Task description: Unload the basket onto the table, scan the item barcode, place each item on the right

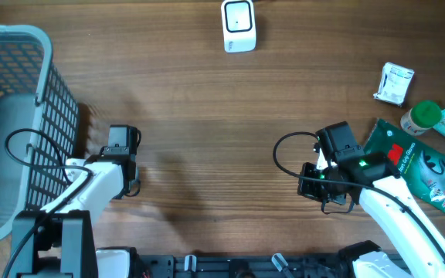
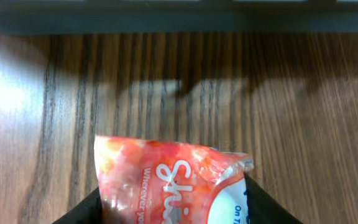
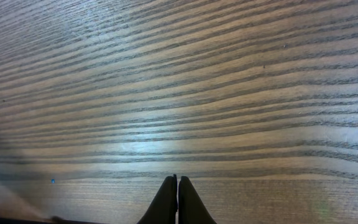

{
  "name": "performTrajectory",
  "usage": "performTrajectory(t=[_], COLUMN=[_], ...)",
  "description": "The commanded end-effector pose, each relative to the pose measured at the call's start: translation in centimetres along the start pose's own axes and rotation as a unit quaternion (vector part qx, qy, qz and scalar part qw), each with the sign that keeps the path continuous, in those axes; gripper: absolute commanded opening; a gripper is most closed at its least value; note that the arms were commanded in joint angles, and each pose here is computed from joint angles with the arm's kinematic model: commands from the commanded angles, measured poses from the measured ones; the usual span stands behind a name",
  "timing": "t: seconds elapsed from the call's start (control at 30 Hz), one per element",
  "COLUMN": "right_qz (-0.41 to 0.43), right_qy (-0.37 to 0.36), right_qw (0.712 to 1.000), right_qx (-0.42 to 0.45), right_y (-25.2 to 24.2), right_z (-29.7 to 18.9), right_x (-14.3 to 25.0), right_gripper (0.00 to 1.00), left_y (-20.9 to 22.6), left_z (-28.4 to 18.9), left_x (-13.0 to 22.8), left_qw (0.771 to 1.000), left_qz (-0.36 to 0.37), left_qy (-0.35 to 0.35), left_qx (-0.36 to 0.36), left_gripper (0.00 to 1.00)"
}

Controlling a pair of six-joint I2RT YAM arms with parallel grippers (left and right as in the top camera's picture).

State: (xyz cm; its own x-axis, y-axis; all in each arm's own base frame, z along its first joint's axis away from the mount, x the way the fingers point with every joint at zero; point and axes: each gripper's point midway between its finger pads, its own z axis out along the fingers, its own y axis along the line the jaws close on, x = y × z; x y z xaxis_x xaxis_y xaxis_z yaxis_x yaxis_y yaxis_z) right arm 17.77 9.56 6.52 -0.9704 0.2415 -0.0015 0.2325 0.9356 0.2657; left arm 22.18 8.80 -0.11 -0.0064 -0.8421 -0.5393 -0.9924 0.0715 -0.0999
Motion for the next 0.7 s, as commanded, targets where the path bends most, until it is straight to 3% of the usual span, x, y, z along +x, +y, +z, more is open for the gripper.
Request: performTrajectory(t=[0.0,0.03,0.17,0.3,0.37,0.43,0.47,0.5,0.57,0.6,0.67], right_qz=[-0.006,-0.007,-0.003,0.005,0.005,0.005,0.005,0.005,0.005,0.006,0.006], right_qy=[0.000,-0.005,-0.005,-0.003,-0.003,-0.003,-0.003,-0.002,0.000,0.002,0.002], right_qw=[1.000,1.000,1.000,1.000,1.000,1.000,1.000,1.000,1.000,1.000,1.000], right_qx=[-0.008,-0.011,-0.016,-0.015,-0.015,-0.015,-0.015,-0.014,-0.012,-0.011,-0.012], right_y=[0.3,0.5,0.7,0.6,0.6,0.6,0.6,0.6,0.5,0.4,0.5], right_z=[0.0,0.0,0.0,0.0,0.0,0.0,0.0,0.0,0.0,0.0,0.0], right_x=[0.0,-0.3,-0.3,-0.2,-0.2,-0.2,-0.2,-0.2,0.0,0.0,0.0], right_gripper=[0.05,0.04,0.04,0.04,0.04,0.04,0.04,0.05,0.12,0.25,0.43], left_y=[0.0,-1.9,-6.2,-8.5,-8.7,-8.6,-8.8,-9.1,-10.1,-11.0,-12.4], left_z=[-0.9,-2.5,-8.8,-14.7,-16.1,-17.9,-19.1,-19.7,-21.2,-22.5,-24.2], left_x=[3.5,5.3,11.6,16.9,18.0,19.6,20.3,20.4,19.8,18.8,14.7], left_qw=[0.990,0.974,0.902,0.839,0.828,0.808,0.786,0.776,0.760,0.754,0.781], left_qz=[0.082,0.130,0.210,0.280,0.299,0.322,0.345,0.353,0.368,0.378,0.371], left_qy=[0.109,0.163,0.285,0.295,0.273,0.266,0.257,0.251,0.230,0.205,0.131], left_qx=[0.024,0.084,0.246,0.363,0.388,0.417,0.443,0.458,0.483,0.497,0.485], left_gripper=[0.44,0.38,0.39,0.48,0.49,0.67,1.00,1.00,1.00,1.00,1.00])
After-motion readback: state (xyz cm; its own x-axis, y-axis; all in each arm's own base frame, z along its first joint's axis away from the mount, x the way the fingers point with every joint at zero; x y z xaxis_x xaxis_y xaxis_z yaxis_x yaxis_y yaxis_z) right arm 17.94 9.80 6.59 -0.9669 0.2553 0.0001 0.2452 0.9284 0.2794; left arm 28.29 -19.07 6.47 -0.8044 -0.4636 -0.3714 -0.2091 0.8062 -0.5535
